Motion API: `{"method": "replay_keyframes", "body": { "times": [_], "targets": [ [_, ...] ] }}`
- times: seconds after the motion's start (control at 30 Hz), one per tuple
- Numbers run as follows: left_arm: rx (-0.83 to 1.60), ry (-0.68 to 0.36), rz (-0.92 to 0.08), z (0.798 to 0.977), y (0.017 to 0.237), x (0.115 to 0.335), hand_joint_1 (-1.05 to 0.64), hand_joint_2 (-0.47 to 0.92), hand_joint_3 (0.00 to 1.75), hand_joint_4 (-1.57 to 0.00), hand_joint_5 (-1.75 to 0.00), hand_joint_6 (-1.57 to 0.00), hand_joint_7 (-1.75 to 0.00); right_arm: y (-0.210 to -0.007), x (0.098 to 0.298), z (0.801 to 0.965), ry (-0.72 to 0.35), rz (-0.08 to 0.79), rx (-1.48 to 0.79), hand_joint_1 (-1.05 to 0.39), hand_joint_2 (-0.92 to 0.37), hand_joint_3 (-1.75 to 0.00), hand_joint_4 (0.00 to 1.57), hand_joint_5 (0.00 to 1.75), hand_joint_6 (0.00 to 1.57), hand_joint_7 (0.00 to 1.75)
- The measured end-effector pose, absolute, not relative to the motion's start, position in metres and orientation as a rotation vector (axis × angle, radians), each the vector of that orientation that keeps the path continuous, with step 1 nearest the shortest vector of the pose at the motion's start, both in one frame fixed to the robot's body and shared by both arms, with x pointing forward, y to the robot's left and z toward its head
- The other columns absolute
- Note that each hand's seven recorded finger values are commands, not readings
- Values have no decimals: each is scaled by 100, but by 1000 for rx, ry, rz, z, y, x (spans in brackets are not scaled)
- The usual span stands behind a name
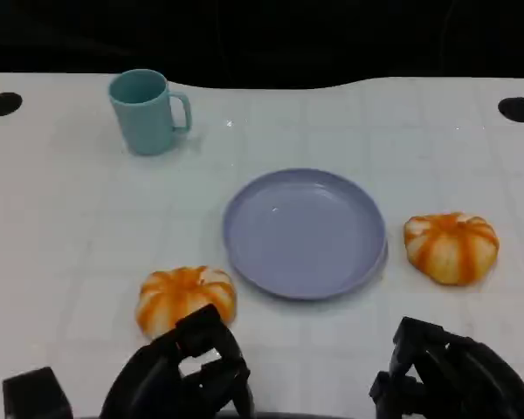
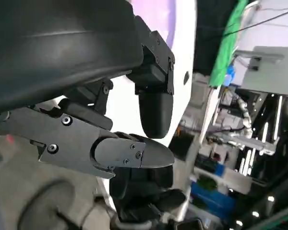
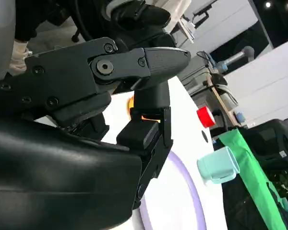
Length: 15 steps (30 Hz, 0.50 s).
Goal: Grasp the bread from the table and place it into the plate.
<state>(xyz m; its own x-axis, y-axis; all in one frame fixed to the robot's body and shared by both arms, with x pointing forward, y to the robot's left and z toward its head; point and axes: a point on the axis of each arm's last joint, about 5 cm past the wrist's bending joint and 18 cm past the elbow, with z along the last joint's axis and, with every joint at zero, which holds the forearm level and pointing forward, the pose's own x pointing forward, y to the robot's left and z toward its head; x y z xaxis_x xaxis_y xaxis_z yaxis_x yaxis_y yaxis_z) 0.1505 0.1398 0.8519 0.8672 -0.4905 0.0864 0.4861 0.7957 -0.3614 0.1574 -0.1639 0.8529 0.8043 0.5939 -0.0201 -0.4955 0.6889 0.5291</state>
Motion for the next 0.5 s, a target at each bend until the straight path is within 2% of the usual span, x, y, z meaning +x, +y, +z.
{"method": "replay_keyframes", "body": {
  "times": [0.07, 0.13, 0.27, 0.43, 0.5],
  "targets": [
    [-330, -21, -503, 855, 140, 151, -61, 92, 19, -41, -171, -38, -126, -163, 158, 853, 197, 616, 534, -72, -92, -22, 87, 158, 79, 131],
    [-278, -55, -493, 860, 141, 152, -60, 92, 16, -41, -151, -37, -95, -162, 158, 853, 196, 619, 536, -72, -92, -22, 88, 158, 79, 131],
    [-142, -105, -459, 871, 143, 154, -55, 92, 11, -42, -127, -40, -53, -160, 158, 853, 197, 622, 540, -72, -92, -23, 87, 158, 80, 131],
    [97, -162, -402, 888, 148, 156, -46, 91, 2, -31, -101, -44, -19, -159, 158, 853, 200, 627, 538, -72, -92, -23, 87, 158, 79, 130],
    [214, -197, -380, 898, 151, 157, -45, 90, 1, -33, -91, -46, -12, -159, 158, 853, 200, 628, 538, -71, -92, -23, 87, 158, 79, 130]
  ]
}}
